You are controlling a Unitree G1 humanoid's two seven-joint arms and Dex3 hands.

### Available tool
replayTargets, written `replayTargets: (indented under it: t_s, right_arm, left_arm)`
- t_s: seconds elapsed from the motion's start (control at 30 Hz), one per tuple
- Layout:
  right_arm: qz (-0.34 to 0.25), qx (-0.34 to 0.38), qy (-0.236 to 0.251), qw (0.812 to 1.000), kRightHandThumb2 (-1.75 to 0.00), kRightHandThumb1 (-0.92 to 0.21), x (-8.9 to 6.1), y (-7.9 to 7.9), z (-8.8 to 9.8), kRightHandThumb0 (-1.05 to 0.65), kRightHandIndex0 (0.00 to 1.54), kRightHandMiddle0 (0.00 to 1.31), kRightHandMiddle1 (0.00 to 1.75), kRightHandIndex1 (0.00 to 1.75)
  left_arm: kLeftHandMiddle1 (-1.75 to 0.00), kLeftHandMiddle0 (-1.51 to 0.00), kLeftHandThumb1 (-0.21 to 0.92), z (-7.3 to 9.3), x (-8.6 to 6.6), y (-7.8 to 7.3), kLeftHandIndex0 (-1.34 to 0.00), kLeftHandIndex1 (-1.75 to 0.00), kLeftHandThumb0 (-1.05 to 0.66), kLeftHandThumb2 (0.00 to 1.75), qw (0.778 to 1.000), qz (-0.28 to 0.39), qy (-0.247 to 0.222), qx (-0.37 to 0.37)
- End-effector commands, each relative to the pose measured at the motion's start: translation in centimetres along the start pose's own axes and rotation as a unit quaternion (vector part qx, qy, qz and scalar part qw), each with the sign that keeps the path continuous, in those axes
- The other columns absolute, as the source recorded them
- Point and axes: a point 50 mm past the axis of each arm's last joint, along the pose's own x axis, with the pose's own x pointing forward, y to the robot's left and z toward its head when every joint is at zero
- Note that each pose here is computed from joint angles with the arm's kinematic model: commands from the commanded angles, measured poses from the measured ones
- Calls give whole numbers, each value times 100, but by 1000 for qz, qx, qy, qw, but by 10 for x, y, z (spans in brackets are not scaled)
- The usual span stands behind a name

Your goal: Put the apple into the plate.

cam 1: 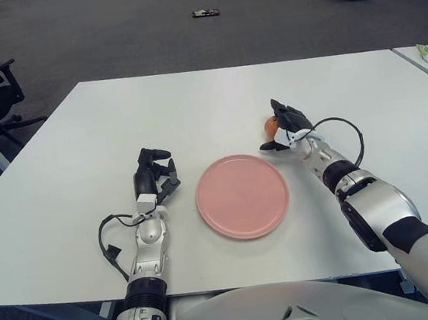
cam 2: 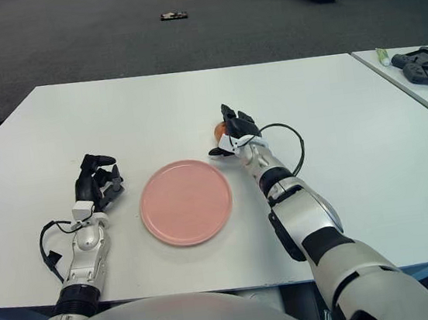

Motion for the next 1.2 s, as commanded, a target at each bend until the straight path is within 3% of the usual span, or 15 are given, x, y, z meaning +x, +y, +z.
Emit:
replayTargets:
  t_s: [0.0, 0.2, 0.4, 0.63, 0.73, 0.83, 0.9, 0.93, 0.97, 1.07, 1.17]
  right_arm:
    - [70, -14, 52, 996, -21, -77, -4, 14, -15, -84, 0, 0, 0, 0]
    - [118, -46, 90, 988, -25, -81, -3, 14, -16, -80, 0, 0, 0, 0]
    - [128, -64, 118, 983, -67, -67, -3, 12, -19, -66, 3, 0, 4, 2]
    - [116, -65, 126, 983, -74, -72, -3, 11, -20, -61, 14, 0, 37, 17]
    - [107, -64, 126, 984, -72, -77, -3, 10, -21, -61, 12, 0, 55, 44]
    - [95, -64, 122, 986, -72, -80, -3, 9, -22, -61, 12, 0, 88, 67]
    - [92, -63, 121, 986, -76, -79, -4, 8, -22, -60, 13, 0, 121, 82]
    - [81, -59, 118, 988, -76, -79, -3, 7, -23, -60, 13, 0, 126, 84]
    - [72, -55, 116, 989, -78, -76, -3, 6, -23, -52, 19, 11, 144, 98]
    - [39, -43, 108, 992, -84, -69, -4, 4, -23, -43, 27, 27, 164, 118]
    - [3, -33, 100, 994, -106, -47, -4, 2, -23, -15, 54, 39, 171, 135]
  left_arm:
    - [-175, -66, 63, -9, -8, 3, -37, -175, -39, 92, 1000, -3, 17, 9]
    - [-175, -64, 64, -9, -8, 4, -37, -175, -39, 91, 1000, -4, 18, 8]
    - [-175, -64, 65, -9, -8, 4, -36, -175, -39, 90, 1000, -6, 17, 6]
    - [-175, -65, 65, -9, -8, 4, -36, -175, -39, 90, 1000, -3, 16, 6]
    - [-175, -66, 65, -9, -8, 5, -36, -175, -39, 90, 1000, -3, 14, 6]
    - [-175, -66, 64, -9, -8, 5, -37, -175, -39, 91, 1000, -3, 13, 5]
    - [-175, -66, 64, -9, -8, 5, -37, -175, -39, 92, 1000, -3, 12, 5]
    - [-175, -66, 63, -9, -8, 5, -37, -175, -39, 92, 1000, -3, 12, 6]
    - [-175, -66, 63, -9, -8, 5, -37, -175, -39, 92, 1000, -3, 12, 6]
    - [-175, -66, 63, -9, -8, 5, -38, -175, -39, 93, 1000, -2, 11, 9]
    - [-175, -65, 63, -9, -8, 5, -38, -175, -39, 93, 1000, -2, 10, 11]
